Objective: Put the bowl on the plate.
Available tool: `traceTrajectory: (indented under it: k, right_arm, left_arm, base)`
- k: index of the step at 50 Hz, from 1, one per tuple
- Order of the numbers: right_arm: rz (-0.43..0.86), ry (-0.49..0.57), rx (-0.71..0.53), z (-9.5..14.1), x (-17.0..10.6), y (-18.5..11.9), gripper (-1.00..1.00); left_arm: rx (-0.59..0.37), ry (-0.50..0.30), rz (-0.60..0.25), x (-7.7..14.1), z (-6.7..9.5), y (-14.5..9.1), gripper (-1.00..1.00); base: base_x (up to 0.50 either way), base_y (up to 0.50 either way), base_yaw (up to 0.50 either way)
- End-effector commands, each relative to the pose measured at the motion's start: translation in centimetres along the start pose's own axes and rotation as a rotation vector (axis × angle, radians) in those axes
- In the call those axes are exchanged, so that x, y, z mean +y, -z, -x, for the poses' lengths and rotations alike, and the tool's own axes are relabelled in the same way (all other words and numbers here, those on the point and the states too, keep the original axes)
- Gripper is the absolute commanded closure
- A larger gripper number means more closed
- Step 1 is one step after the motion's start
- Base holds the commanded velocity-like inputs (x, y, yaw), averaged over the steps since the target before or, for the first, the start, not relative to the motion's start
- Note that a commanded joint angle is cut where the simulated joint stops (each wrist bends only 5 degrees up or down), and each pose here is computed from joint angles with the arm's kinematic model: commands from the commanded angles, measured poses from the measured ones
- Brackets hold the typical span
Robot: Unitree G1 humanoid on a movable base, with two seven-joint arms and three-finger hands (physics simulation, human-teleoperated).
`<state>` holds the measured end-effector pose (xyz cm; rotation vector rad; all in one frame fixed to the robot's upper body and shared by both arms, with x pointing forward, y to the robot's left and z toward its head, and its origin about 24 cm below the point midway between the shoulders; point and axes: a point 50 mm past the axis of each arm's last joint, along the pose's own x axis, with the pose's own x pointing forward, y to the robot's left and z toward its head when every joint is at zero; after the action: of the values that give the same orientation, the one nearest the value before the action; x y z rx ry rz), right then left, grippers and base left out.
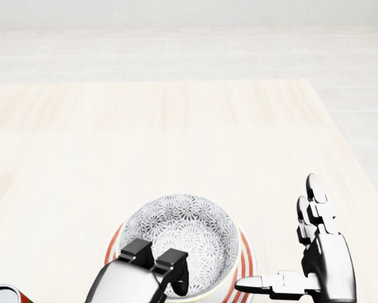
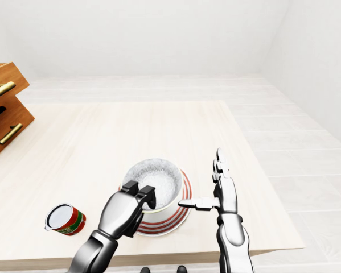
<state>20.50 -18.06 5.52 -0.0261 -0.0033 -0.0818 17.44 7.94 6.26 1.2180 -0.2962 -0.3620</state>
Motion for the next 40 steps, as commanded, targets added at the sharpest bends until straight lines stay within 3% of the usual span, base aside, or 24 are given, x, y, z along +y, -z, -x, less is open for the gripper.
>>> traceTrajectory:
  k: [1,12,40]
  right_arm:
    - [-0.002,0.001,0.000,0.1,0.0,0.1,-1.00]
    - [-0.003,0.000,0.002,0.2,0.0,0.1,-1.00]
    - [-0.003,0.004,0.003,0.4,0.0,0.0,-1.00]
  left_arm:
    - [-0.007,-0.016,-0.015,-0.5,0.5,-0.2,1.00]
    - [-0.014,0.001,-0.010,-1.7,0.9,-0.4,1.00]
    - [-0.009,-0.004,-0.021,-2.1,0.2,0.2,1.00]
  base:
    - [0.00,0.00,0.00]
    - [0.00,0.00,0.00]
    - [0.00,0.00,0.00]
